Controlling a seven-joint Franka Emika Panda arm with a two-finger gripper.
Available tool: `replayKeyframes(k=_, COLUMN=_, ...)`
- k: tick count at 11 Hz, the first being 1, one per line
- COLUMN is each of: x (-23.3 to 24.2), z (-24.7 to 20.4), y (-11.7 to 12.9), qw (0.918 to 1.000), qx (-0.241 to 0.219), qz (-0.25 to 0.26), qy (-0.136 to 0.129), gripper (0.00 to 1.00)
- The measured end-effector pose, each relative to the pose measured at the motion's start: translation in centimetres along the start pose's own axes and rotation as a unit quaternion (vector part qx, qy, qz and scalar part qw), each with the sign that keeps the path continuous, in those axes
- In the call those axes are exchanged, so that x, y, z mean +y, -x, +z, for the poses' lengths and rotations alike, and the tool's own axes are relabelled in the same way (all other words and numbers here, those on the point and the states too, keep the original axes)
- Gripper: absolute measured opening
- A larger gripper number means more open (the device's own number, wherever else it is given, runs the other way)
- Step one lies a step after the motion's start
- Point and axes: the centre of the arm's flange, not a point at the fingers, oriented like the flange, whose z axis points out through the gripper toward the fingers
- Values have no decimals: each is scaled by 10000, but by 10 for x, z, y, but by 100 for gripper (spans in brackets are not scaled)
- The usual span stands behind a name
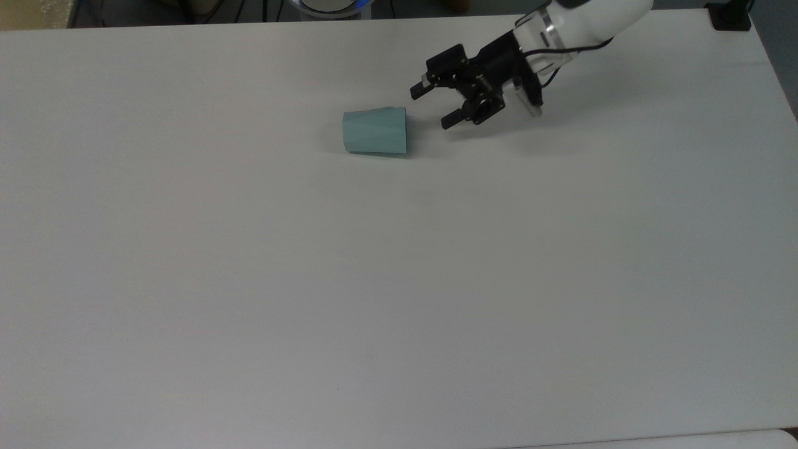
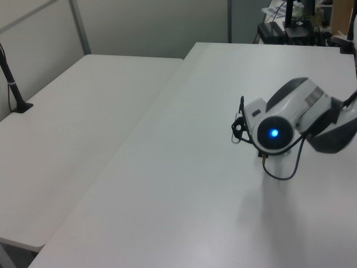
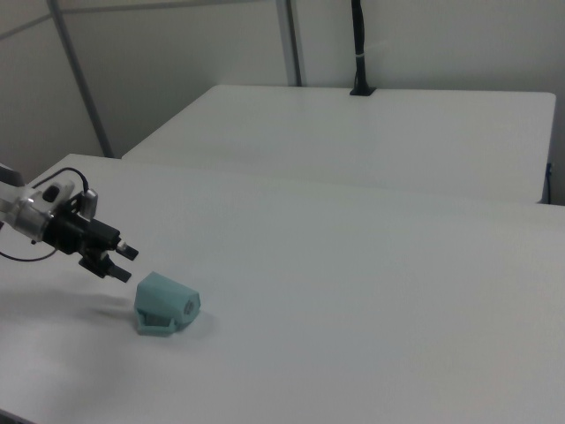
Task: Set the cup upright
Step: 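Move the gripper down toward the open rim of the teal cup, then close the gripper on the rim wall of the lying cup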
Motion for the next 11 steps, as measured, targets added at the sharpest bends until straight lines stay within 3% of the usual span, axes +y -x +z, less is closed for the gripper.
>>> replayKeyframes(k=2, x=-10, z=27, y=1, qw=9997, qx=-149, qz=49, qy=173, gripper=100)
replayKeyframes(k=9, x=-7, z=68, y=4, qw=9982, qx=-462, qz=22, qy=370, gripper=96)
replayKeyframes(k=10, x=-7, z=69, y=6, qw=9982, qx=-472, qz=7, qy=383, gripper=88)
replayKeyframes(k=11, x=-8, z=70, y=6, qw=9981, qx=-479, qz=-5, qy=391, gripper=70)
